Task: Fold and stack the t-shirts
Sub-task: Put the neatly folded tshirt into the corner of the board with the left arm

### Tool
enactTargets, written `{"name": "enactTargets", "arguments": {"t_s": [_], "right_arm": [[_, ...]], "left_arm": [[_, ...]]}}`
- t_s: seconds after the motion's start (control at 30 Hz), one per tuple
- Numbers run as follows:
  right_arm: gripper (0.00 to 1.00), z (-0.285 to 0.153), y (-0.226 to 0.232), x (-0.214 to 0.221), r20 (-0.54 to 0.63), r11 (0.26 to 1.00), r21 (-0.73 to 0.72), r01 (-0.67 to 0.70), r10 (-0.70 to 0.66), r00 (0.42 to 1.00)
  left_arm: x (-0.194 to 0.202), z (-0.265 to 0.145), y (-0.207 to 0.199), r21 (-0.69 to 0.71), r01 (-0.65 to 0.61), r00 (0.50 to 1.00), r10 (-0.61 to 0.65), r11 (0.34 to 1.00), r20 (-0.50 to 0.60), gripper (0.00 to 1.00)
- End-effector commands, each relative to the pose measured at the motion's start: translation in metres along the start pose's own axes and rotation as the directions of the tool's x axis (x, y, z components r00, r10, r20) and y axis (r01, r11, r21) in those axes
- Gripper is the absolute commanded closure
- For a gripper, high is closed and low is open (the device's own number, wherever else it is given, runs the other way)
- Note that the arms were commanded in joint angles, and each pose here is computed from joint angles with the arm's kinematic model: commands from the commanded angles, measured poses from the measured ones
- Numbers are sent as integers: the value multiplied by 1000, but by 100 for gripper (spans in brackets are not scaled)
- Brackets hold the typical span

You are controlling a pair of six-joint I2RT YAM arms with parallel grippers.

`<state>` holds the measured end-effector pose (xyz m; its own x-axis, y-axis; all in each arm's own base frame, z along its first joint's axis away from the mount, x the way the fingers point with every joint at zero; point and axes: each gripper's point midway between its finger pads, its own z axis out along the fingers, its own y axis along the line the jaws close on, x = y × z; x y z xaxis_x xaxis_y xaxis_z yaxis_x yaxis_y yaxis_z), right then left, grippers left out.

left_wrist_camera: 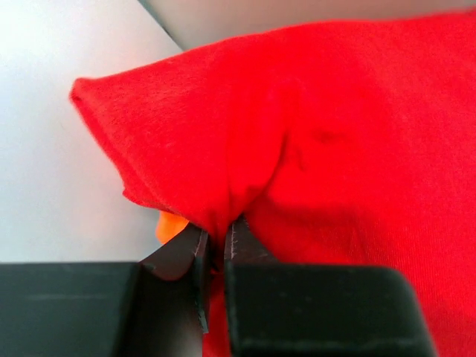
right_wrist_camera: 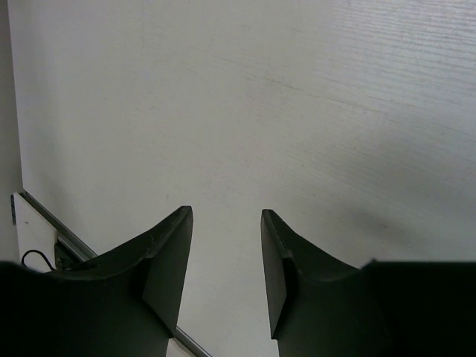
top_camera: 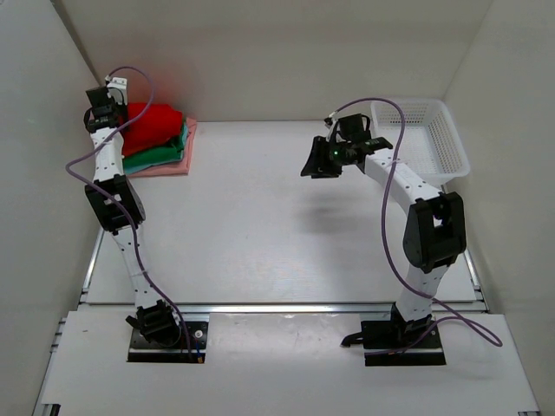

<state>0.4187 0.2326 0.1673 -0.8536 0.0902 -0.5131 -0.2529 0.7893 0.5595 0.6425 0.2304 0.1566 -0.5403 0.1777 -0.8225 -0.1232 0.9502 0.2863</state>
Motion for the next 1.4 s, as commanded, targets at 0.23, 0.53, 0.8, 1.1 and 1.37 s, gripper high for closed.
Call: {"name": "enactTargets", "arguments": {"t_s": [0.23,0.53,0.8,1.1,1.37], "right_arm": [[61,-4,15,-4,41,1000,-15,22,-21,999],[61,-4,26,-4,80,998,-50,28,-24,997],[61,-22,30,-12,170,997,-80,20,-6,985],[60,-46,14,-5,222,995,-94,-19,39,974],[60,-55,2,5,235,996,-79,-48,66,970]], "left_arm": [[-87,-20,26,-52,78,961,-61,996,269,35],[-136,-87,-17,97,274,911,-291,957,293,31],[-133,-112,-129,198,203,941,-247,959,232,14],[-103,-96,-197,173,123,972,-154,977,176,16],[-68,-69,-190,39,71,990,-75,997,122,19]]}}
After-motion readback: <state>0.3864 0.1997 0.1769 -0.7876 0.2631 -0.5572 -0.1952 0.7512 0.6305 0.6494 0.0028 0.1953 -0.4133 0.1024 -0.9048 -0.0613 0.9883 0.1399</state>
